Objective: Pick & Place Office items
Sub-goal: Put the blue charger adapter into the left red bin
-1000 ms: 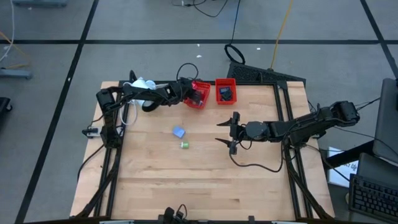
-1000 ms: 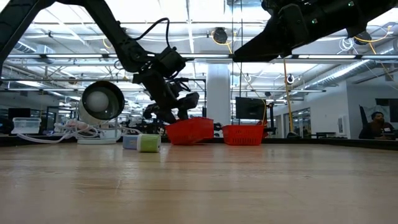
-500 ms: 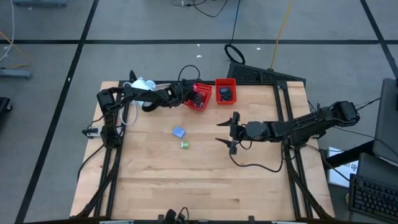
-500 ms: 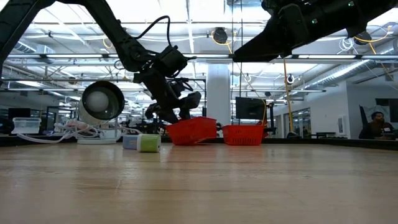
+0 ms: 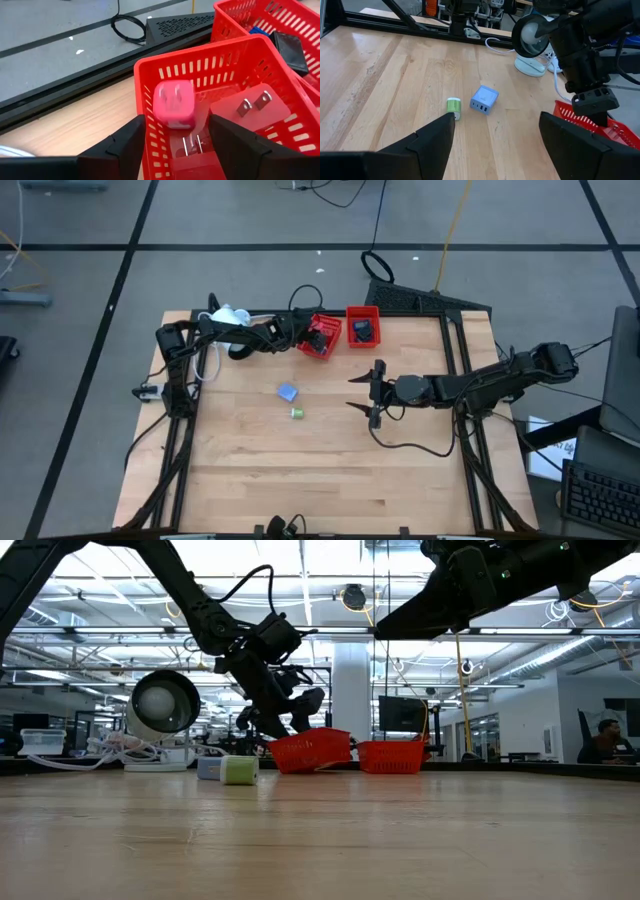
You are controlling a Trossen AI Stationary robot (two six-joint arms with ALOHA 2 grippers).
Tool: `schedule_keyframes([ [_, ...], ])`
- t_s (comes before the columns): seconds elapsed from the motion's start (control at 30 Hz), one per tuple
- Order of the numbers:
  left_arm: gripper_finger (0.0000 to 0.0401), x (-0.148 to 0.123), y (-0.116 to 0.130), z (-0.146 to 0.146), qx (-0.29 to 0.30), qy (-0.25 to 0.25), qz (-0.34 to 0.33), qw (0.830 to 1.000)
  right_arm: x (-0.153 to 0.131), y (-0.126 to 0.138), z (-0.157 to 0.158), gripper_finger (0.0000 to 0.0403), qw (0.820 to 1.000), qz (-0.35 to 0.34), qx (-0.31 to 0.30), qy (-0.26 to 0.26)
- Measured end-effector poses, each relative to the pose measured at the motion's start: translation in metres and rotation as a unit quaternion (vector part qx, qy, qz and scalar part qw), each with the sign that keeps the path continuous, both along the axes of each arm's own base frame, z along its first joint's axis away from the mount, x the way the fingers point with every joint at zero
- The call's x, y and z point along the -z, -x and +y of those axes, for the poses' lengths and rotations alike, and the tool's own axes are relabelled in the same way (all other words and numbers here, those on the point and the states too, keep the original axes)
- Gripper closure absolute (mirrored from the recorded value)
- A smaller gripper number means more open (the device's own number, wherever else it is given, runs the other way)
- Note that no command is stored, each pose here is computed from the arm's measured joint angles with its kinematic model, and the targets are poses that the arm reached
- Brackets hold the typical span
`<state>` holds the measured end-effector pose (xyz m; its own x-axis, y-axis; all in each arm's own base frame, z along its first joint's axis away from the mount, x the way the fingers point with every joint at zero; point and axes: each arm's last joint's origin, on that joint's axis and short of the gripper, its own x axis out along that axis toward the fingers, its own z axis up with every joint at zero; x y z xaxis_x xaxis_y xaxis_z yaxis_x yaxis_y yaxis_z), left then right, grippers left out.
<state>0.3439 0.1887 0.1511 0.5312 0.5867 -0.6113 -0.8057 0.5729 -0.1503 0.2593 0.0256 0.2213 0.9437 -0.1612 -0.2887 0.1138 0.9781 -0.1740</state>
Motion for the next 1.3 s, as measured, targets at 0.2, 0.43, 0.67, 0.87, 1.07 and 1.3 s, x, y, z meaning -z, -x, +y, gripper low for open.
schedule_keyframes([
  [0.2, 0.0174, -0.012, 0.003, -0.002, 0.022, -0.020, 0.010, 1.000, 0.000, 0.000, 0.000, 0.0124, 1.000, 0.000, 0.000, 0.000],
  [0.43, 0.0173, -0.047, 0.014, -0.011, 0.038, -0.034, 0.004, 0.999, 0.000, 0.000, 0.000, 0.0124, 1.000, 0.002, 0.000, 0.000],
  [0.67, 0.0173, -0.059, 0.027, -0.036, 0.075, -0.005, 0.081, 0.994, 0.001, 0.000, 0.000, 0.0124, 1.000, 0.004, 0.000, -0.001],
  [0.87, 0.0173, -0.061, 0.026, -0.070, 0.124, 0.012, 0.126, 0.984, 0.001, 0.000, 0.000, 0.0124, 1.000, 0.007, 0.001, -0.004],
  [1.07, 0.0173, -0.068, 0.016, -0.117, 0.211, -0.014, 0.132, 0.969, 0.002, 0.001, 0.000, 0.0124, 1.000, 0.009, 0.002, -0.009],
  [1.3, 0.0174, -0.077, 0.018, -0.167, 0.302, -0.039, 0.152, 0.940, 0.003, 0.001, 0.001, 0.0124, 1.000, 0.012, 0.003, -0.012],
])
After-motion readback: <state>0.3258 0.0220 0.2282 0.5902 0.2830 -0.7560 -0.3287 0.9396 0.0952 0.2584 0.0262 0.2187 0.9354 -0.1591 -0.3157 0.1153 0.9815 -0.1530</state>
